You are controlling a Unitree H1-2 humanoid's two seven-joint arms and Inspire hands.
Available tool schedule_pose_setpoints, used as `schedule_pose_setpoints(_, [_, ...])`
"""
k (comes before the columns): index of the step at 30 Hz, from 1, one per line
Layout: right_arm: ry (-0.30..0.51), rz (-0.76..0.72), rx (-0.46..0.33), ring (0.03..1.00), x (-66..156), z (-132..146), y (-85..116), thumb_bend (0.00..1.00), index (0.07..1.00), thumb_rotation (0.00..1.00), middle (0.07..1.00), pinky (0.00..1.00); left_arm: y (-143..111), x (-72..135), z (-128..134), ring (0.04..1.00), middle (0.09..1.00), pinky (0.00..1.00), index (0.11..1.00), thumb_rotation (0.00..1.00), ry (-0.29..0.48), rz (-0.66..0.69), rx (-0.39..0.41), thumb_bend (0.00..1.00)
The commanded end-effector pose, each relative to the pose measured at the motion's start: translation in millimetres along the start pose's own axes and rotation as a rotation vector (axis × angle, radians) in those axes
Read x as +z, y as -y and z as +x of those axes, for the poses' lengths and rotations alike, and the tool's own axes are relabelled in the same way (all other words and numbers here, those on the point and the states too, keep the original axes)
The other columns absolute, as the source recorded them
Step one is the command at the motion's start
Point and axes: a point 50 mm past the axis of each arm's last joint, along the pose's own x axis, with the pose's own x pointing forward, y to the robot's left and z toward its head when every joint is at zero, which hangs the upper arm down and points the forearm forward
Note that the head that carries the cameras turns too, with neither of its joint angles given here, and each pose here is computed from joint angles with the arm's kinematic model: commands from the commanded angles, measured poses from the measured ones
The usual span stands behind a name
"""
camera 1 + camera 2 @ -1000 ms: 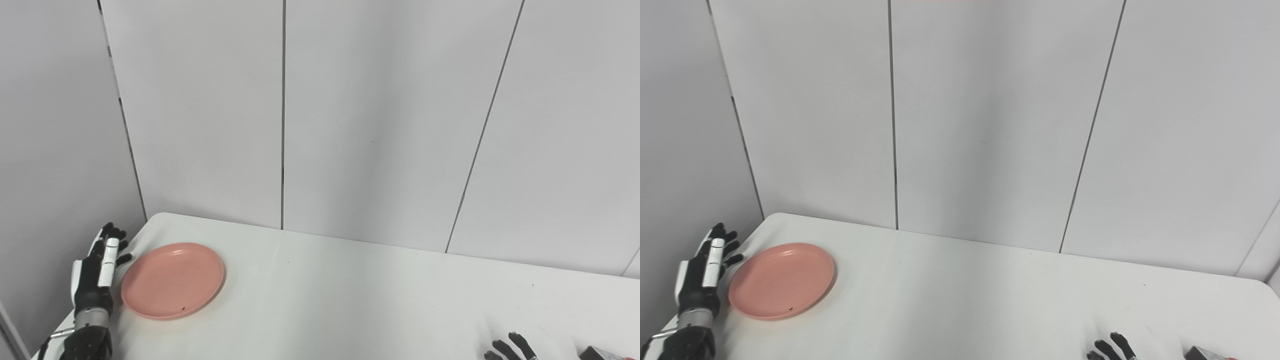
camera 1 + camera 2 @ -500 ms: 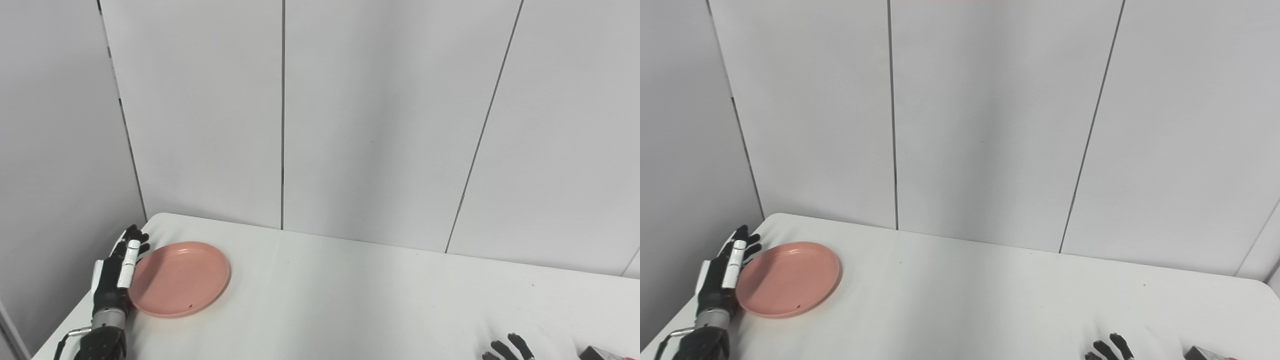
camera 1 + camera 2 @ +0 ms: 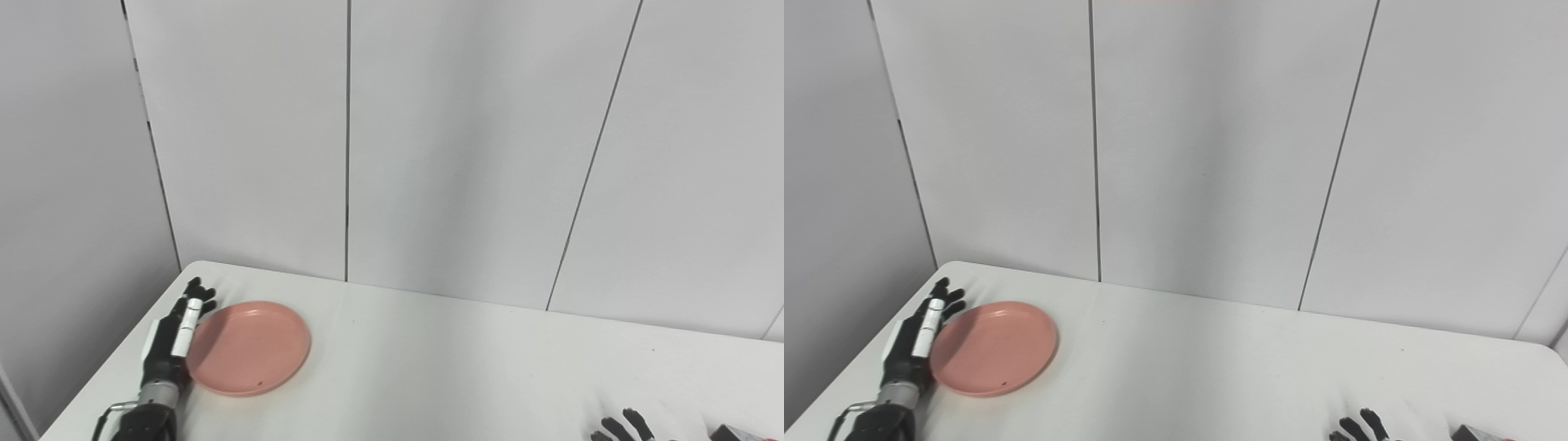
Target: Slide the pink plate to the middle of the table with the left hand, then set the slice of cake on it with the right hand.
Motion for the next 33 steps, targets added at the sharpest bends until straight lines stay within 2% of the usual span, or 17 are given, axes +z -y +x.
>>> schedule_pose_setpoints(1, [-0.005, 0.011, 0.001, 0.785, 1, 0, -4, 0.67, 0.872, 1.00, 0.816, 0.84, 11, -3, -4, 0.848, 0.857, 0.75, 0.902, 0.91, -0.004, -0.002, -0.026, 0.78])
schedule_pose_setpoints(6, [-0.005, 0.009, 0.000, 0.791, 0, 0, -3, 0.64, 0.874, 1.00, 0.821, 0.85, 30, 0, -3, 0.853, 0.853, 0.75, 0.897, 0.92, -0.006, -0.007, -0.064, 0.79])
schedule_pose_setpoints(12, [-0.008, -0.018, 0.000, 0.776, -2, 0, -1, 0.63, 0.876, 1.00, 0.816, 0.83, 53, -1, -2, 0.862, 0.861, 0.77, 0.893, 0.93, -0.013, -0.020, -0.107, 0.76])
schedule_pose_setpoints(19, [-0.012, -0.021, -0.007, 0.763, -5, -1, 1, 0.65, 0.873, 1.00, 0.804, 0.82, 76, -5, -3, 0.846, 0.849, 0.75, 0.897, 0.92, -0.032, -0.035, -0.148, 0.75])
schedule_pose_setpoints(23, [-0.013, -0.037, -0.014, 0.750, -6, -1, 0, 0.66, 0.873, 1.00, 0.793, 0.81, 90, -8, -7, 0.850, 0.859, 0.75, 0.901, 0.94, -0.043, -0.023, -0.199, 0.75])
schedule_pose_setpoints(28, [-0.012, -0.049, -0.009, 0.744, -7, -1, -3, 0.67, 0.868, 1.00, 0.789, 0.79, 103, -13, -12, 0.860, 0.859, 0.77, 0.907, 0.92, -0.068, -0.041, -0.238, 0.80])
schedule_pose_setpoints(33, [-0.013, -0.039, -0.003, 0.740, -7, -1, -4, 0.67, 0.866, 1.00, 0.786, 0.78, 118, -14, -17, 0.855, 0.861, 0.74, 0.907, 0.92, -0.083, -0.049, -0.262, 0.77])
